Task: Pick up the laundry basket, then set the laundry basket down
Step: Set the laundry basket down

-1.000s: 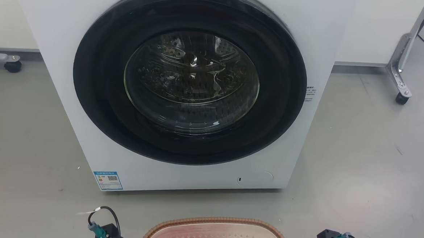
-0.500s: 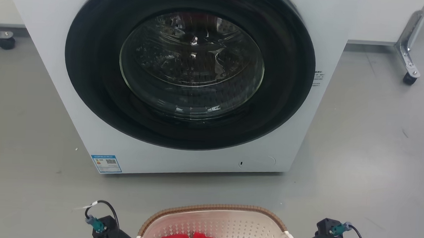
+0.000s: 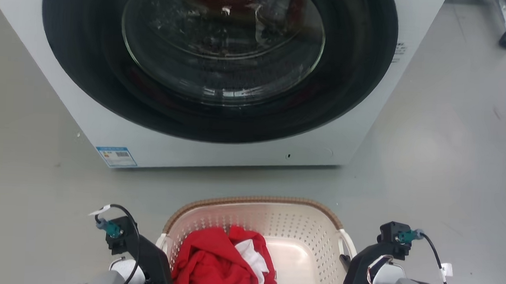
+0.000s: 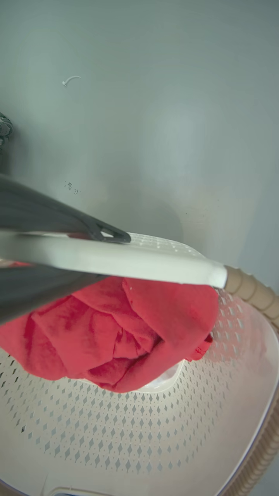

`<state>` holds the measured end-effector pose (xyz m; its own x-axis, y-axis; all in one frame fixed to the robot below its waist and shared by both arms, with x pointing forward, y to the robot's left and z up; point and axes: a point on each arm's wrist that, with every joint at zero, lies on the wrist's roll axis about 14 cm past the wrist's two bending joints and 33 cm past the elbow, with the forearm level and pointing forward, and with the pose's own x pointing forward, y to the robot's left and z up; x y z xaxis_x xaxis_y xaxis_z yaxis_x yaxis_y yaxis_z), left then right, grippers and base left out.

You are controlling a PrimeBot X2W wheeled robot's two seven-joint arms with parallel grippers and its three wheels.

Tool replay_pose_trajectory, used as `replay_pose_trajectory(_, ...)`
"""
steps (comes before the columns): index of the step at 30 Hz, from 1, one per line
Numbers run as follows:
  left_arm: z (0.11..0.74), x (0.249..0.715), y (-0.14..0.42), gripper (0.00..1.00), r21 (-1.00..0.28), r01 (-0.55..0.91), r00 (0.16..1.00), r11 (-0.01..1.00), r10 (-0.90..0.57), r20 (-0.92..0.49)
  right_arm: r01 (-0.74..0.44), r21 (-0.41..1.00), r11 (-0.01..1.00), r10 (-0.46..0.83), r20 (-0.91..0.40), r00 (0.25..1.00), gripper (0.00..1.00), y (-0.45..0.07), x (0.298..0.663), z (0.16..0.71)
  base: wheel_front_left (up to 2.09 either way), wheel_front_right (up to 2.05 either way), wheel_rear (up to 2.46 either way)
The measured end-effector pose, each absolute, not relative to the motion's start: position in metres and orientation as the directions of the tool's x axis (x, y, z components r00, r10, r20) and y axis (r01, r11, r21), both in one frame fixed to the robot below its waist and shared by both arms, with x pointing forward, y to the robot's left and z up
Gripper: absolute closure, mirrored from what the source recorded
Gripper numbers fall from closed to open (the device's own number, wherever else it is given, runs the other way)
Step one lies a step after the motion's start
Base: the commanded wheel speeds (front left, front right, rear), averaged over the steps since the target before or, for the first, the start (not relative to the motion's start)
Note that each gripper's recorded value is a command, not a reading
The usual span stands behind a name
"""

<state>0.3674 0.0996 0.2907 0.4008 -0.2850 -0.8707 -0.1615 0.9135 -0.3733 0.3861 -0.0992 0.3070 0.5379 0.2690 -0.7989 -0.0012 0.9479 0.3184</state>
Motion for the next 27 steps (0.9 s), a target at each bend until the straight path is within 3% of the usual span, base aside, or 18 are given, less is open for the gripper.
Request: replay_pose_trajectory(27,0.228,0.441,0.106,1.0,-0.34,-0.169,0.472,0.925,-0.227,-0.852,-0.023,0.285,0.958,0.245,-0.781,0.575,1.0,-0.098,0.461,0.246,0.0,0.0,0.0)
